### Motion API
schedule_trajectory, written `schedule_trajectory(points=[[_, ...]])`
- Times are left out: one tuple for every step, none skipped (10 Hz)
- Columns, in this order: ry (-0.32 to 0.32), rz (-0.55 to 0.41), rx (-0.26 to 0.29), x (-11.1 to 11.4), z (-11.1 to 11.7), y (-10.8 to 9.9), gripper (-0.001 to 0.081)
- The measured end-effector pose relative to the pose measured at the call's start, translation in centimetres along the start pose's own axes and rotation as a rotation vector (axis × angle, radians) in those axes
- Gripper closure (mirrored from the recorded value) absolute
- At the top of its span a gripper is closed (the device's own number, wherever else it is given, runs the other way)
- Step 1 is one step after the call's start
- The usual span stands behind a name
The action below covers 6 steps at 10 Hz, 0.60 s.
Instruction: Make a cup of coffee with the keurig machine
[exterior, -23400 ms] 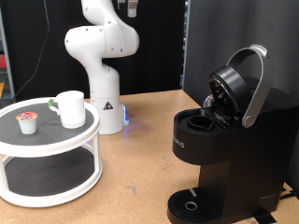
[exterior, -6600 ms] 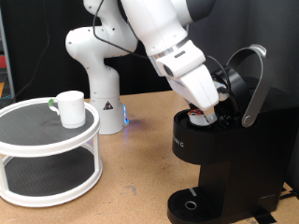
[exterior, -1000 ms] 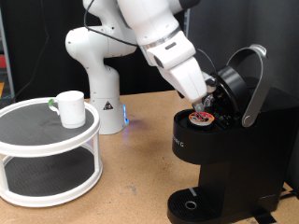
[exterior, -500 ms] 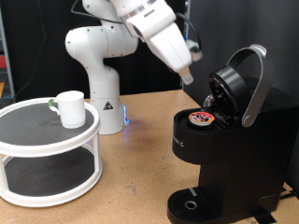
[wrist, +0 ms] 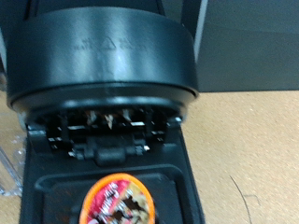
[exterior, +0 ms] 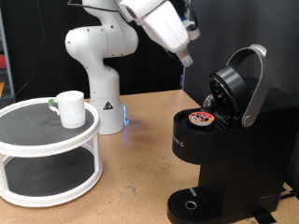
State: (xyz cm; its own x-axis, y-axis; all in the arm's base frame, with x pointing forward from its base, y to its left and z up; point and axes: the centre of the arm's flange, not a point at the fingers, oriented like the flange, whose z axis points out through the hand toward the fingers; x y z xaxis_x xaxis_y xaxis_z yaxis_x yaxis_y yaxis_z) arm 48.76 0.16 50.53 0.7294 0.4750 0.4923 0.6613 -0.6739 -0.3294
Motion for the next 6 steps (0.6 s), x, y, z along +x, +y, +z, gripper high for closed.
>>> schedule_trajectory(points=[[-0.006,-0.001,0.019,0.4,0.4,-0.5,-0.0002],[-0.005,0.002,0.031,1.2,0.8,-1.4,-0.0002],[0.000,0.009,0.035,2.3,1.2,-2.5,-0.0002],[0.003,0.015,0.024,3.4,1.8,-3.7,-0.0002],[0.003,0.014,0.013,4.4,2.5,-4.9,-0.0002],[0.004,0.010,0.001,5.3,3.3,-6.2,-0.0002]])
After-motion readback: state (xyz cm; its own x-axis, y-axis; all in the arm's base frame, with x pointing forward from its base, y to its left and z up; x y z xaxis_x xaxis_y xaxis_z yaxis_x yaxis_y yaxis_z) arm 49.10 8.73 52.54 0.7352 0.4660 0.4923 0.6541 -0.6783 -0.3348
